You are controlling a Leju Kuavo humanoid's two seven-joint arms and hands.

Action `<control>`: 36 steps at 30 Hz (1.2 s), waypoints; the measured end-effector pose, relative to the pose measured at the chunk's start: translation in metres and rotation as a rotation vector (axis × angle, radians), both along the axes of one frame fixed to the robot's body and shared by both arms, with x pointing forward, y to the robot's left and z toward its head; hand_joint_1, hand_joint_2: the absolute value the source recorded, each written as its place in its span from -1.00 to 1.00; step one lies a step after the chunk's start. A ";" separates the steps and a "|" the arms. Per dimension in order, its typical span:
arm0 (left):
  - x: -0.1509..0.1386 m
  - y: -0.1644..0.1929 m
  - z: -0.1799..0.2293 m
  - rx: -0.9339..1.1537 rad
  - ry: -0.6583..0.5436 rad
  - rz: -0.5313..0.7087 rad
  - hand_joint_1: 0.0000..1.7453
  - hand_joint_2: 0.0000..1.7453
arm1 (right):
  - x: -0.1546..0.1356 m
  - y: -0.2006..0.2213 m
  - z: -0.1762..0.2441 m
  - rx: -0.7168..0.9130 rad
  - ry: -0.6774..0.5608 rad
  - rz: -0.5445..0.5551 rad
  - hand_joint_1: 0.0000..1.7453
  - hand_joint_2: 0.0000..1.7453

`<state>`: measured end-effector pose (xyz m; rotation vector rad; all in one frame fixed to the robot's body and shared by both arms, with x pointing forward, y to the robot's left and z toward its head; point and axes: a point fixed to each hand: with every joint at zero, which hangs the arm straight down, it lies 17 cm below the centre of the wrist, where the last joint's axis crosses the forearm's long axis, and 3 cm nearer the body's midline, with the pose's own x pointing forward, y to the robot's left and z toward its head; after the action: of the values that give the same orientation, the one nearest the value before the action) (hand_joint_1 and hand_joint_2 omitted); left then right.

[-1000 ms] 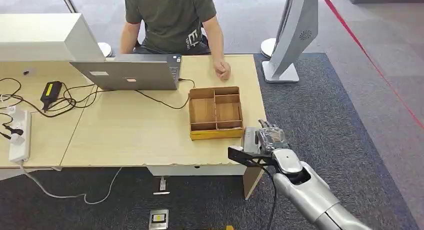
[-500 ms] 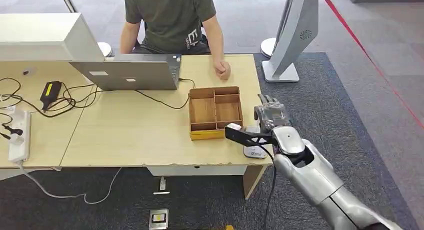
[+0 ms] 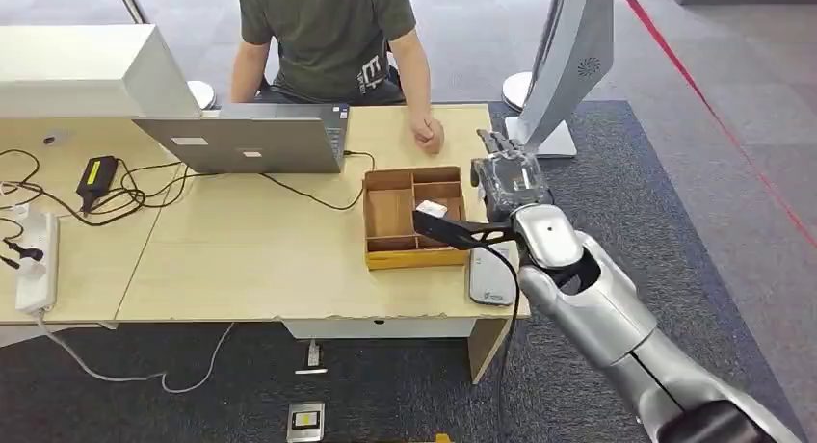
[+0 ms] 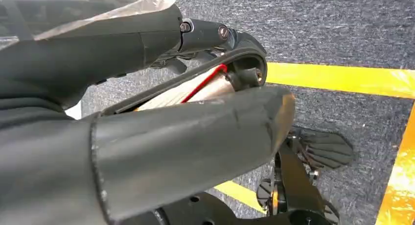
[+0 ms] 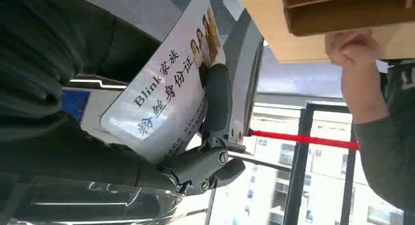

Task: Pass the card to the sensor for recognition and then transmit it.

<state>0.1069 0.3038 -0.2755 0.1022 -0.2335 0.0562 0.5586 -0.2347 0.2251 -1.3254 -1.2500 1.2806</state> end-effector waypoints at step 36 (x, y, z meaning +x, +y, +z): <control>-0.003 -0.001 -0.001 -0.007 0.017 0.001 -1.00 -1.00 | 0.058 0.049 0.021 0.109 0.052 -0.058 1.00 1.00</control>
<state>0.1037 0.3026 -0.2761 0.0956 -0.2159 0.0572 0.6163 -0.1860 0.2457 -1.2347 -1.2196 1.1827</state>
